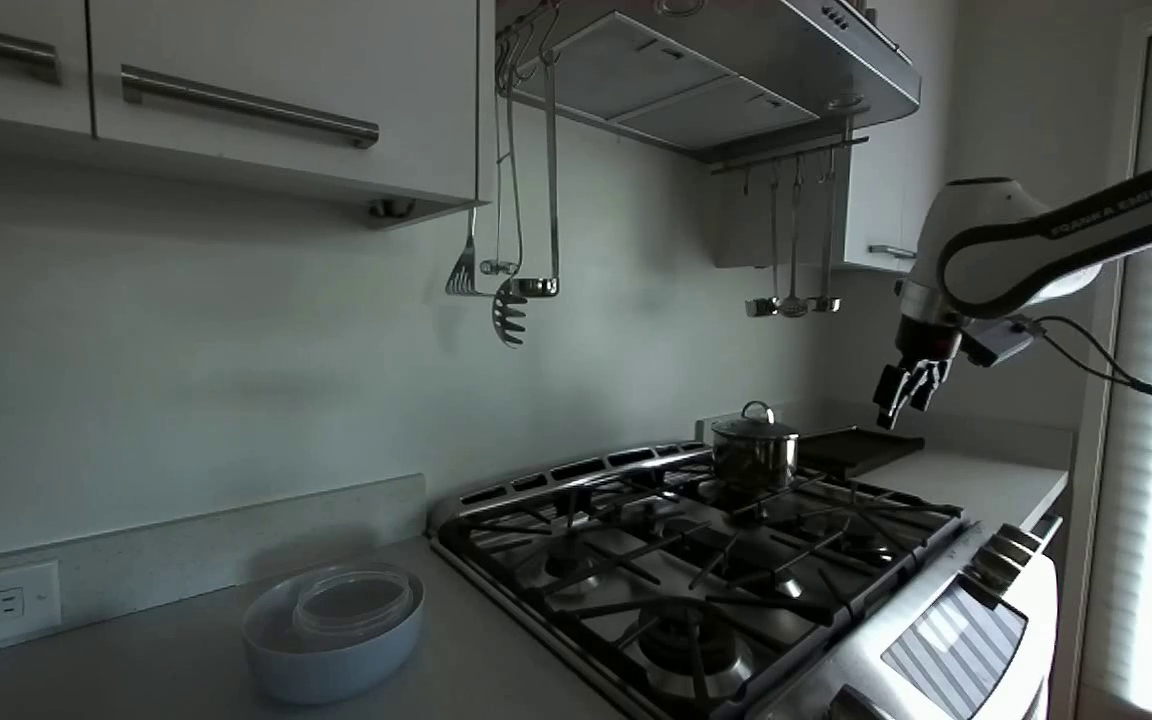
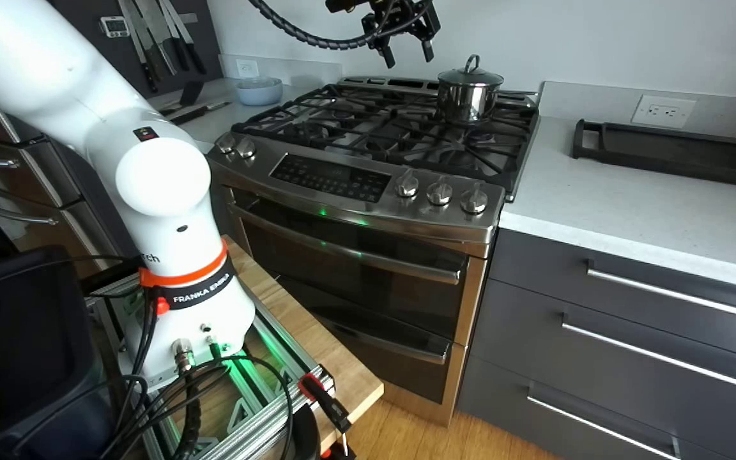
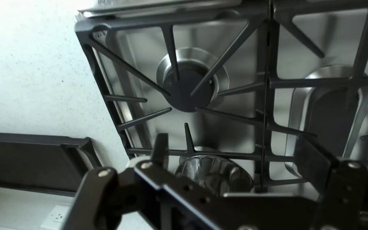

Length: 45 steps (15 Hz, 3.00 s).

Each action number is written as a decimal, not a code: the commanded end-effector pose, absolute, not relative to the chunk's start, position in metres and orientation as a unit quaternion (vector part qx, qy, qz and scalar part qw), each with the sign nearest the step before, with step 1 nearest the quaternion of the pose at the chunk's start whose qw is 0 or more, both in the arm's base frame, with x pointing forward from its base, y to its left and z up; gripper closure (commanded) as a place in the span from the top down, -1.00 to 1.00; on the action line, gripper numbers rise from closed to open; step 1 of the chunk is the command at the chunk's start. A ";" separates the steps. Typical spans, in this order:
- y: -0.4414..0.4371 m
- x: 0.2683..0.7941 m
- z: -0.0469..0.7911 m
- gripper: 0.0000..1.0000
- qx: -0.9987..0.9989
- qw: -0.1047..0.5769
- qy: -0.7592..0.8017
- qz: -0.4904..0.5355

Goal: Remove the lid from the silver pot, put it on the stove and then move the pot to the bottom right side of the stove

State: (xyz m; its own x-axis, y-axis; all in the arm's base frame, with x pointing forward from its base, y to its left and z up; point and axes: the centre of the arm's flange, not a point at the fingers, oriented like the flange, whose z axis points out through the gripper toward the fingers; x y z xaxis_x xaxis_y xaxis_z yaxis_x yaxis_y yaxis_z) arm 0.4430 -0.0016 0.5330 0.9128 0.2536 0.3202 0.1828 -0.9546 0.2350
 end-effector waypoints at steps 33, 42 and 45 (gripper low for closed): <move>0.010 0.697 0.495 -0.04 0.953 0.046 0.106 0.280; 0.005 0.694 0.496 -0.98 0.957 0.024 0.087 0.276; 0.002 0.692 0.497 -0.94 0.958 0.024 0.085 0.272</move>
